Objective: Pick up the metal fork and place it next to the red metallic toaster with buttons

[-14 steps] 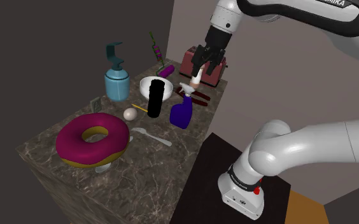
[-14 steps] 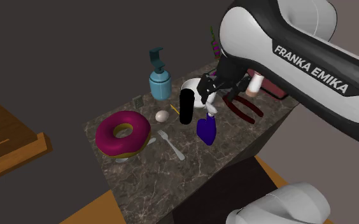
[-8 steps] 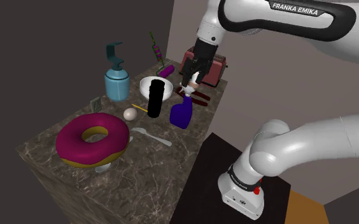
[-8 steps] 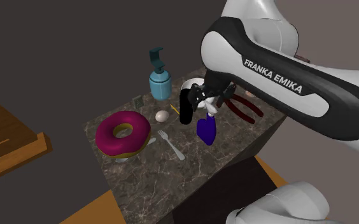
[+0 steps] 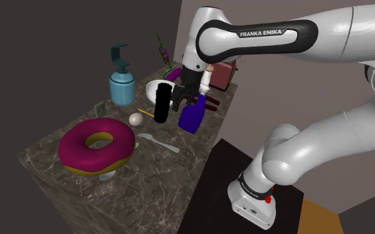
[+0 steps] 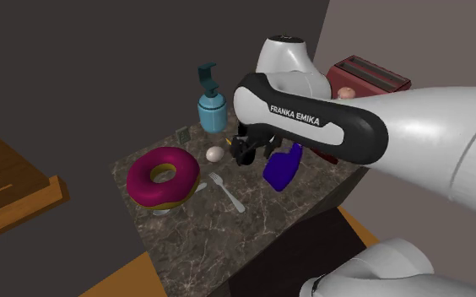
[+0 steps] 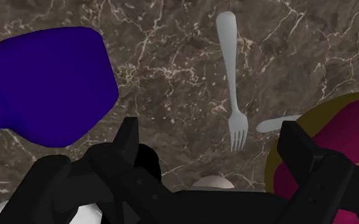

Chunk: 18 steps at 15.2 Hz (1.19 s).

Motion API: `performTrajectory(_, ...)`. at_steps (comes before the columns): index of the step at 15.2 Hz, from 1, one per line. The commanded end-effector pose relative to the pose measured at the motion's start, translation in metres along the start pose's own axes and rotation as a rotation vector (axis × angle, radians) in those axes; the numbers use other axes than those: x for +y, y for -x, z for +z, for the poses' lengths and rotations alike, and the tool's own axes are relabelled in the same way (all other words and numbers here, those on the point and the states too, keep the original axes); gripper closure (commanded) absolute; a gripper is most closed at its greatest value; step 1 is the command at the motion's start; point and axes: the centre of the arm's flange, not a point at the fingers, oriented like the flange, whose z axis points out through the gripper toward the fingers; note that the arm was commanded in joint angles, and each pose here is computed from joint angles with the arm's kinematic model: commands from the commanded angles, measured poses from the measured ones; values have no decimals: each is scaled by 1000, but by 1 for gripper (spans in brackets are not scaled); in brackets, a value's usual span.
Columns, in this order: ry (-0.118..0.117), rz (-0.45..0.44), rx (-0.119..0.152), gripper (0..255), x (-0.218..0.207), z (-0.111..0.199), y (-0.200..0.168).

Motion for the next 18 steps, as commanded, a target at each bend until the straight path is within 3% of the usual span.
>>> performTrajectory(1,-4,-28,-16,0,-10,23,-9)
performTrajectory(10,-23,-150,-92,0,-45,133,-47)
performTrajectory(18,-23,-150,-92,0,-46,173,-43)
